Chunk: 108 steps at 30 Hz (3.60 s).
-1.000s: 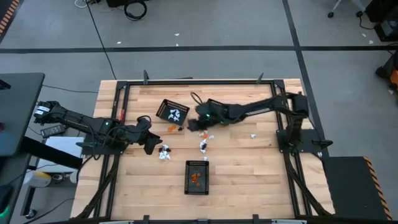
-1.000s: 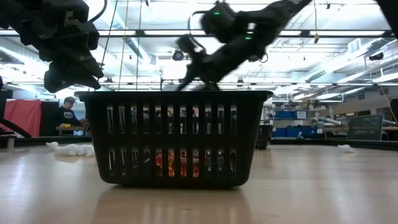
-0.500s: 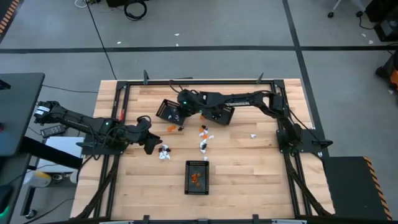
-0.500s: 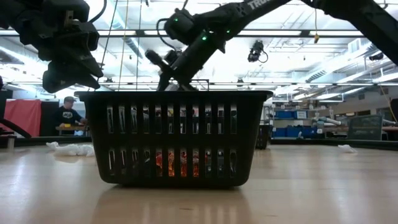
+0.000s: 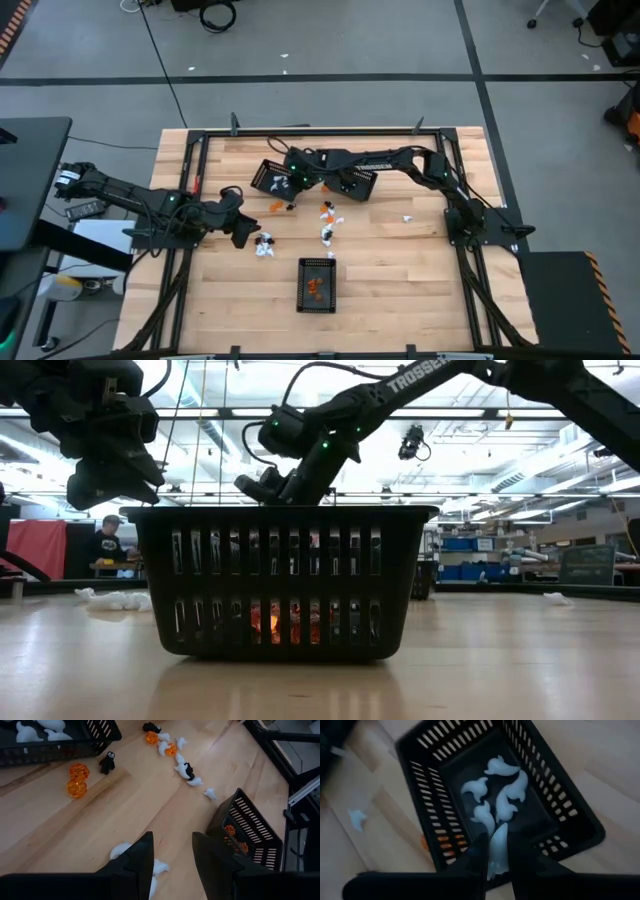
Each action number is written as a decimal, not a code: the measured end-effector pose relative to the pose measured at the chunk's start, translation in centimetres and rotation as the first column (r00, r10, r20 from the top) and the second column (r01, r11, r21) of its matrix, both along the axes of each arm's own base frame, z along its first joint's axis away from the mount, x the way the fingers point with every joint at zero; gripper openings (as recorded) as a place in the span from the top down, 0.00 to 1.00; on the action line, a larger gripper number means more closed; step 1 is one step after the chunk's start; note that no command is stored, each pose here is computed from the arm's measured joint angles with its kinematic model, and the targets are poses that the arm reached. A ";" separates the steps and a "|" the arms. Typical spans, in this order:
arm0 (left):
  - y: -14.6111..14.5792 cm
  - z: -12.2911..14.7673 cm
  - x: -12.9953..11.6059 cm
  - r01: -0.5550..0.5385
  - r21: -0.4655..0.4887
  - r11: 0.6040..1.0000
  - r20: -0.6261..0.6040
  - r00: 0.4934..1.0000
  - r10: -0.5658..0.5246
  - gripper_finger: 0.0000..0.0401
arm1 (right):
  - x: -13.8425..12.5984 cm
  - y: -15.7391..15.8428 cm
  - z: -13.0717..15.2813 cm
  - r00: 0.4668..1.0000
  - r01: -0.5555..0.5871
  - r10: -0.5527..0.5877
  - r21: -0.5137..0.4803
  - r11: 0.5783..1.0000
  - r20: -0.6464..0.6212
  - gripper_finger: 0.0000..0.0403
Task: Sort Halloween decoration
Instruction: Put the white ghost toy into the top left black basket, then put the orange pumpkin toy into the bottom black basket
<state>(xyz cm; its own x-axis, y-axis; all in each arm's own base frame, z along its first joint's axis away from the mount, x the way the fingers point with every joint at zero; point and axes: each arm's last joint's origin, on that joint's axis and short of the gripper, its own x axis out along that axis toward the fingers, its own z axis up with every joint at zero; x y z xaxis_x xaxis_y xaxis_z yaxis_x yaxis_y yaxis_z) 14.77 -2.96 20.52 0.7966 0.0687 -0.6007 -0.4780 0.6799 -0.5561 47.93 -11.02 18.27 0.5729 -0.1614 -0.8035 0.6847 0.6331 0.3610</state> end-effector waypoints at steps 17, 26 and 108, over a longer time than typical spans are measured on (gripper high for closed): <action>0.0 0.1 0.0 -0.006 0.003 1.000 0.008 1.000 0.006 0.64 | -0.2 -0.7 -0.1 0.998 -0.059 0.059 -0.024 0.998 -0.009 0.71; 0.0 0.0 0.0 -0.007 0.005 1.000 0.003 1.000 0.007 0.64 | -0.9 -0.2 2.4 0.990 -0.139 0.139 -0.057 0.989 -0.001 0.69; 3.3 -11.2 8.1 -0.088 0.445 0.891 -0.307 0.920 0.244 0.51 | -14.8 12.3 11.5 0.950 -0.307 0.296 -0.123 0.944 -0.101 0.69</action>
<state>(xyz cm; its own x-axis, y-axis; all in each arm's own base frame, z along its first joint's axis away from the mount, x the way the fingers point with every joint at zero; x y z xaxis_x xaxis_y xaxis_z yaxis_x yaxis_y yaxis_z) 22.90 0.34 9.34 0.4974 0.4853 -0.7191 -0.7122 0.7017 -0.0190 33.17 1.26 29.76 0.5463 -0.1017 -0.8314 0.4772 0.8535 0.2092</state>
